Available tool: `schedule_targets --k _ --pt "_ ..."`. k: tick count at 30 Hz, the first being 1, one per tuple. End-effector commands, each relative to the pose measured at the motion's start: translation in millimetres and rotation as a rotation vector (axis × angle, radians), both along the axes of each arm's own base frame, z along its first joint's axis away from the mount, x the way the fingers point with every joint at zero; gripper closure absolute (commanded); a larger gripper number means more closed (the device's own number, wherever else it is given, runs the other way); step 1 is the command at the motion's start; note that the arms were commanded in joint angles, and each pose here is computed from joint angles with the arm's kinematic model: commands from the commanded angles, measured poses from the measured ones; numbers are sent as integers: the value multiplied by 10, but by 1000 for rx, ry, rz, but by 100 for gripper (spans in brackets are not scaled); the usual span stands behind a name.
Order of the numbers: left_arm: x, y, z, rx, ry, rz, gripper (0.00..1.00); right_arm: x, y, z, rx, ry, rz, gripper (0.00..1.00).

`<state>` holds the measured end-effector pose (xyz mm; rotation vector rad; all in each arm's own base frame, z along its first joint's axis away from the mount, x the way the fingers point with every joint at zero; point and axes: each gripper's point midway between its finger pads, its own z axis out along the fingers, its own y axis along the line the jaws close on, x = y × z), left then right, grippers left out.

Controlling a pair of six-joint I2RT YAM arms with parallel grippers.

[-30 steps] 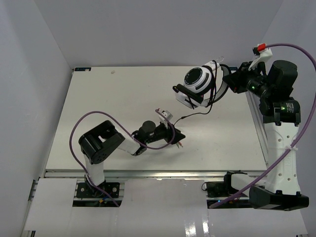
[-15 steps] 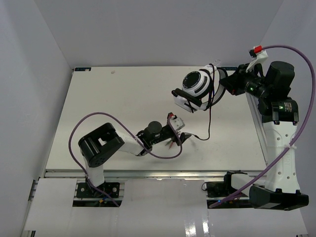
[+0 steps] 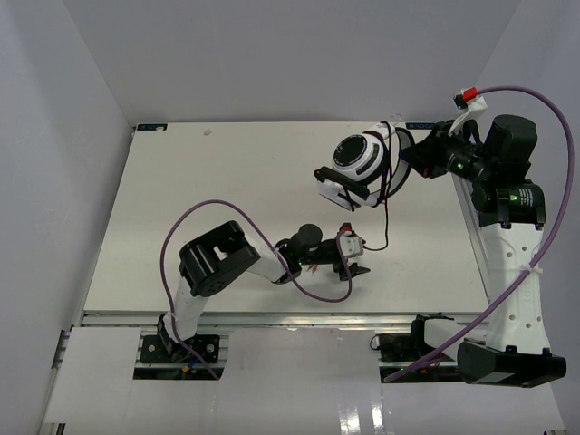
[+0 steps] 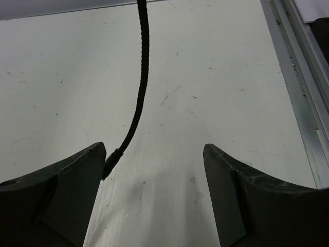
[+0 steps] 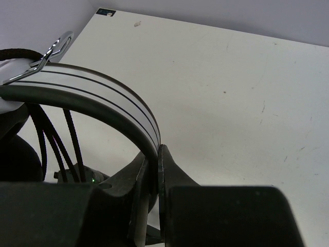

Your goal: Wrap the headphones

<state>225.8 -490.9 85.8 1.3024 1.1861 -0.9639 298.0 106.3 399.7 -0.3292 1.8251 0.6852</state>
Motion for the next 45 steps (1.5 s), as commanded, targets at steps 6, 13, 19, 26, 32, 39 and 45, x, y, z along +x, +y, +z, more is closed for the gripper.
schedule_targets --k 6,13,19,26,32,39,45 --pt "203 -397 -22 96 -35 13 22 -119 112 296 68 -80 53 92" --pt "295 -251 -222 137 -38 108 72 -156 82 333 49 -100 40 92" --pt "285 131 -97 99 2 156 100 -130 51 331 30 -108 25 92" --pt "294 545 251 17 197 81 100 -261 112 271 -32 -143 112 92" --pt "328 894 638 -43 263 -17 100 -293 29 159 -179 -209 133 92" --pt "341 1140 505 120 205 -11 100 -299 60 27 -254 -256 215 92" --pt "882 1331 407 227 321 68 100 -633 217 17 -316 -351 399 92"
